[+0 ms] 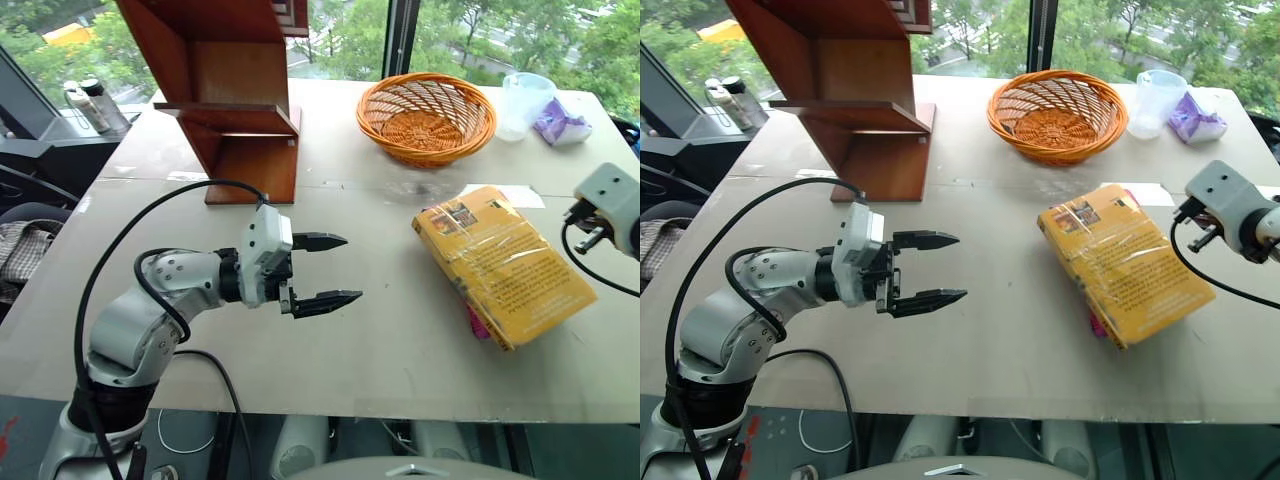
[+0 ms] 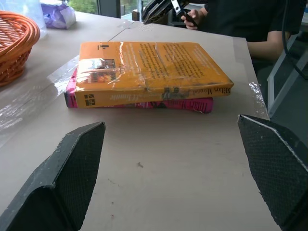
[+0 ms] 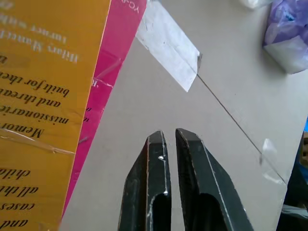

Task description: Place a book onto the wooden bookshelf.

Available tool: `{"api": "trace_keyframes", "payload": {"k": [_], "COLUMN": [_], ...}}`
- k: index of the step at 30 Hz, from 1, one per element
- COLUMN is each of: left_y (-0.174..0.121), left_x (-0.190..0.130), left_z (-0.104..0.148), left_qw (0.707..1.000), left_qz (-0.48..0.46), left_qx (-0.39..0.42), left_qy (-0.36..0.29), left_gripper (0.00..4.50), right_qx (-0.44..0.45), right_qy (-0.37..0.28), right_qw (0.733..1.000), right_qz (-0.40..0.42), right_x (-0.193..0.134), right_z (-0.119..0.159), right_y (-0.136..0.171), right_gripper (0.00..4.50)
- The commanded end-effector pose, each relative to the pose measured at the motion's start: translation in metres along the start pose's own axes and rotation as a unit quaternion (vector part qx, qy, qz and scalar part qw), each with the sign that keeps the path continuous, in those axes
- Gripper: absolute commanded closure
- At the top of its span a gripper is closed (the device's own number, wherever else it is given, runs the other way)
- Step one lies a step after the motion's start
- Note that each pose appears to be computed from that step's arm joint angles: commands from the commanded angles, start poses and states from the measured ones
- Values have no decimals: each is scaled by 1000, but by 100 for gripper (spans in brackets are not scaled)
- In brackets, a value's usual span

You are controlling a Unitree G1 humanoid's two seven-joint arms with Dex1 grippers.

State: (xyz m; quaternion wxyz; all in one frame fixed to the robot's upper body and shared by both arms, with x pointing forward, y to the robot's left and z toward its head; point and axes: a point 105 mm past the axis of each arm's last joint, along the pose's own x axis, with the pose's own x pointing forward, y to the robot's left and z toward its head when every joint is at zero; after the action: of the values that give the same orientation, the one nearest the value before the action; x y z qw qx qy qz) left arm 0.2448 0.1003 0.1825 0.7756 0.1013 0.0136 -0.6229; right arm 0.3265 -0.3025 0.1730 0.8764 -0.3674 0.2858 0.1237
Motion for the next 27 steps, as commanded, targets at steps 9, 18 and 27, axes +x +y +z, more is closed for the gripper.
{"api": "trace_keyframes", "payload": {"k": [9, 18, 27], "left_y": [-17, -15, -16], "left_x": [-12, -21, -35], "left_z": [-1, -11, -16], "left_qw": [1000, 1000, 999], "left_qz": [-13, 13, 31], "left_qx": [23, 4, -3], "left_qy": [11, 23, 31], "left_gripper": [0, 0, 0], "right_qx": [132, 168, 163], "right_qy": [19, -38, -53], "right_qw": [979, 961, 975], "right_qz": [153, 215, 140], "right_x": [21, 30, 1], "right_z": [-17, 24, 18], "right_y": [17, 58, 47], "right_gripper": [443, 443, 443]}}
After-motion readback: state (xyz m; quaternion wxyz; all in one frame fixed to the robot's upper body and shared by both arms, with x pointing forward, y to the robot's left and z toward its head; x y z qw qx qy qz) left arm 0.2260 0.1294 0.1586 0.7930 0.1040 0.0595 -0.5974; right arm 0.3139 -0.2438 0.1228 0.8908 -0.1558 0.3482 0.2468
